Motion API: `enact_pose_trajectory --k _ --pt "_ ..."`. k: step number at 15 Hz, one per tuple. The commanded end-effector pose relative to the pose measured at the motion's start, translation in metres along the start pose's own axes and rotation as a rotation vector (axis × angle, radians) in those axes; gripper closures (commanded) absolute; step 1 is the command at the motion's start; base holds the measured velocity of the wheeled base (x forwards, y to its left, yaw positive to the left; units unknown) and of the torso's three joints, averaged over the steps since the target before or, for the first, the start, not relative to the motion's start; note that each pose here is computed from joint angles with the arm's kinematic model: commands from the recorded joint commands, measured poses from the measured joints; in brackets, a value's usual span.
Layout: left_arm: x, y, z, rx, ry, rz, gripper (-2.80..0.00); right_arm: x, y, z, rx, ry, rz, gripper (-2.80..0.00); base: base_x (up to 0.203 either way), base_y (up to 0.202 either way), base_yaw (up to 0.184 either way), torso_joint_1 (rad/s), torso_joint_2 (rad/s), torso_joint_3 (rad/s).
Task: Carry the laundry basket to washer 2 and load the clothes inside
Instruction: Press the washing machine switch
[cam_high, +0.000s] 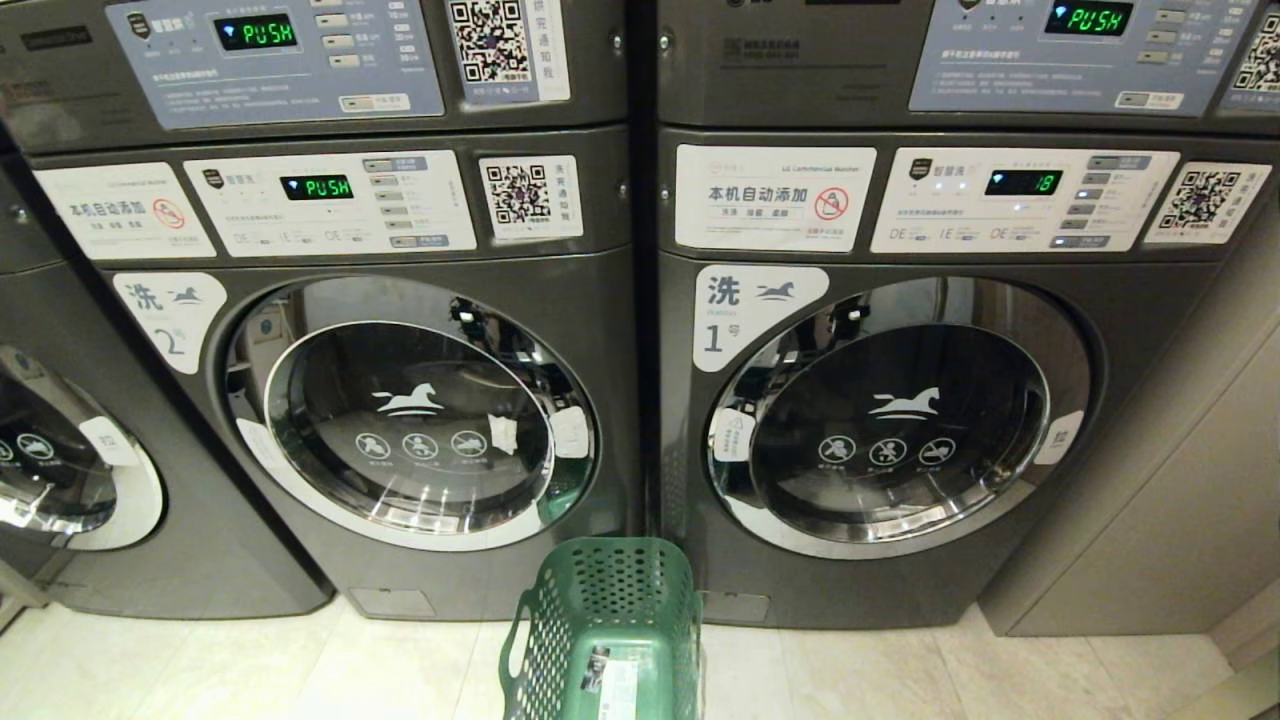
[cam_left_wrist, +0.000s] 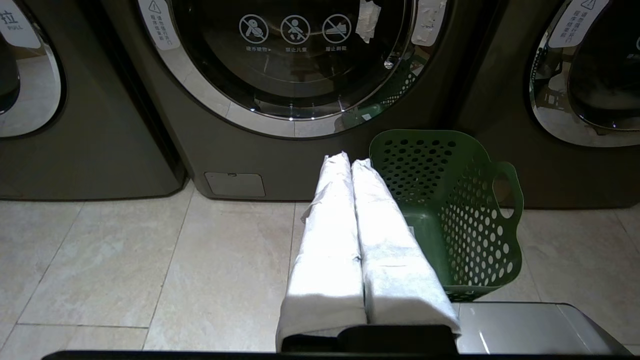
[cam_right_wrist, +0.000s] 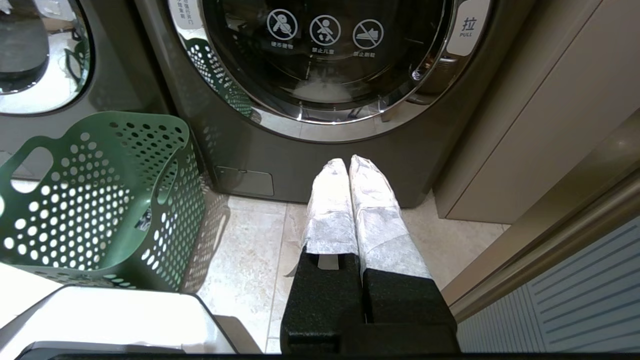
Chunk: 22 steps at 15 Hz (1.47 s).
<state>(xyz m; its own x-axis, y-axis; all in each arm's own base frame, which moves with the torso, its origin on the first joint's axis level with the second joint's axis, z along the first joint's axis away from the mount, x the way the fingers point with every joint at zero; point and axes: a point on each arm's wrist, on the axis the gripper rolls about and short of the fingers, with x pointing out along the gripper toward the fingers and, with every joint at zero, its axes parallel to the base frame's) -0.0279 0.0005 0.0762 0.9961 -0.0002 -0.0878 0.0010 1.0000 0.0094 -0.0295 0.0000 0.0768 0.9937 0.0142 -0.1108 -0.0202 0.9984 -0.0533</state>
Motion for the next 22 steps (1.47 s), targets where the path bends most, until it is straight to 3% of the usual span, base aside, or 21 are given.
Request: enact_pose_trajectory --k 1,3,5,8,11,14,17,19,21,22 --pt "0.000 0.000 0.001 0.019 0.000 -0.002 0.00 0.000 0.000 0.000 -0.001 0.002 0.001 0.00 0.000 0.000 0.000 0.000 0.00 0.000" --pt "-0.010 0.000 0.025 0.043 -0.091 0.003 0.00 0.000 0.000 0.000 -0.001 0.001 0.001 0.00 0.000 0.000 0.000 0.000 0.00 0.000" --pt "-0.026 0.001 0.078 0.048 -0.190 -0.002 0.00 0.000 0.000 0.000 -0.001 0.001 0.001 0.00 0.000 0.000 0.000 0.000 0.00 0.000" --pt "0.005 0.001 0.162 -0.015 -0.105 -0.046 0.00 0.000 0.000 0.000 -0.001 0.001 0.001 0.00 0.000 0.000 0.000 0.000 0.00 0.000" --pt "0.097 -0.004 0.216 -0.142 0.044 -0.096 0.00 0.000 0.000 0.000 -0.001 0.001 0.001 0.00 0.000 0.000 0.000 0.000 0.00 0.000" --pt "0.206 -0.011 0.236 -0.219 0.087 -0.133 0.00 0.000 0.000 0.000 -0.001 0.002 0.001 0.00 0.000 0.000 0.000 0.000 0.00 0.000" --pt "0.303 -0.024 0.246 -0.250 0.063 -0.180 0.00 0.000 0.000 0.000 -0.001 0.001 0.001 0.00 0.000 0.000 0.000 0.000 0.00 0.000" --pt "0.350 -0.033 0.250 -0.218 0.007 -0.195 0.00 0.000 0.000 0.000 -0.001 0.002 0.001 0.00 0.000 0.000 0.000 0.000 0.00 0.000" --pt "0.363 -0.038 0.255 -0.163 -0.082 -0.189 0.00 0.000 0.000 0.000 -0.001 0.002 0.001 0.00 0.000 0.000 0.000 0.000 0.00 0.000" --pt "0.361 -0.038 0.251 -0.146 -0.088 -0.183 0.00 0.000 0.000 0.000 -0.001 0.002 0.001 0.00 0.000 0.000 0.000 0.000 0.00 0.000"
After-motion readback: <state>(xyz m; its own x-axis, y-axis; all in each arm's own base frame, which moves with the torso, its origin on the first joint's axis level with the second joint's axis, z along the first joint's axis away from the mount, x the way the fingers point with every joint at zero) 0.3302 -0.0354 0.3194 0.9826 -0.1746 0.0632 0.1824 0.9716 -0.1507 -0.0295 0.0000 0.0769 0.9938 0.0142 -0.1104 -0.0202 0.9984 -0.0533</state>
